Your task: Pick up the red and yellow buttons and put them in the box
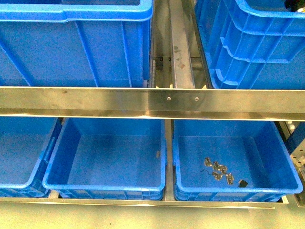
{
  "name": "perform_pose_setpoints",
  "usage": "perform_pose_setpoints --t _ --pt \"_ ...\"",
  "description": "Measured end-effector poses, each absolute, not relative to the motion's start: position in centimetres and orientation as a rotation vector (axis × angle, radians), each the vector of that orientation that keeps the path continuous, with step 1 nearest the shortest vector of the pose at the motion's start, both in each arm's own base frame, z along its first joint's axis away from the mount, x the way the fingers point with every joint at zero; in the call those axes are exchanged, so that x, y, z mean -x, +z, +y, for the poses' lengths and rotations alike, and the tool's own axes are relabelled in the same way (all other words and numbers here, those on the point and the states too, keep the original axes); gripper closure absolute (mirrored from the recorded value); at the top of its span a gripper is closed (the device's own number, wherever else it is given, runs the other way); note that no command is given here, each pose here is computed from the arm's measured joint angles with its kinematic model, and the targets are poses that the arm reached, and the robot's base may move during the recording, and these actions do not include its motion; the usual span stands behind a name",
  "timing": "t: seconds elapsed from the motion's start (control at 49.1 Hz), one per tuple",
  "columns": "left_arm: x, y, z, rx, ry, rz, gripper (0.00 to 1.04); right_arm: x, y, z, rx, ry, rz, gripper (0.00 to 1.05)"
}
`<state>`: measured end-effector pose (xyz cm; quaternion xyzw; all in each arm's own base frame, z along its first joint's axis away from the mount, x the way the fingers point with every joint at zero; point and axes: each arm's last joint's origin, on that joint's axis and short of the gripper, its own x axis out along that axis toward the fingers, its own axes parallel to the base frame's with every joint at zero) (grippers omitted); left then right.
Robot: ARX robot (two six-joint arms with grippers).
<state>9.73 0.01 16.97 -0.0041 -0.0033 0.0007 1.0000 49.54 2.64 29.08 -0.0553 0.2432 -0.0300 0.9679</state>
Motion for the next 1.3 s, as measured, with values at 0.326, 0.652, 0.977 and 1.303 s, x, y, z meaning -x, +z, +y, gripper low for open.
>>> perform_pose_setpoints --t 0.326,0.652,0.977,1.303 --pt "-9.7 17.0 0.0 0.008 0.001 -0.007 0.08 -54.4 25.8 -1.1 0.210 -0.088 0.591 0.80" --pt "-9.7 17.0 0.0 0.008 0.001 -0.007 0.08 -55.3 23.6 -2.6 0.218 -0.106 0.581 0.42" --pt "-9.7 17.0 0.0 0.008 0.001 -0.007 0.08 -51.9 28.1 -2.7 0.123 -0.087 0.480 0.01" --pt "-9.7 17.0 0.0 0.008 0.001 -0.007 0.08 -40.4 36.4 -1.4 0.033 0.018 0.237 0.03"
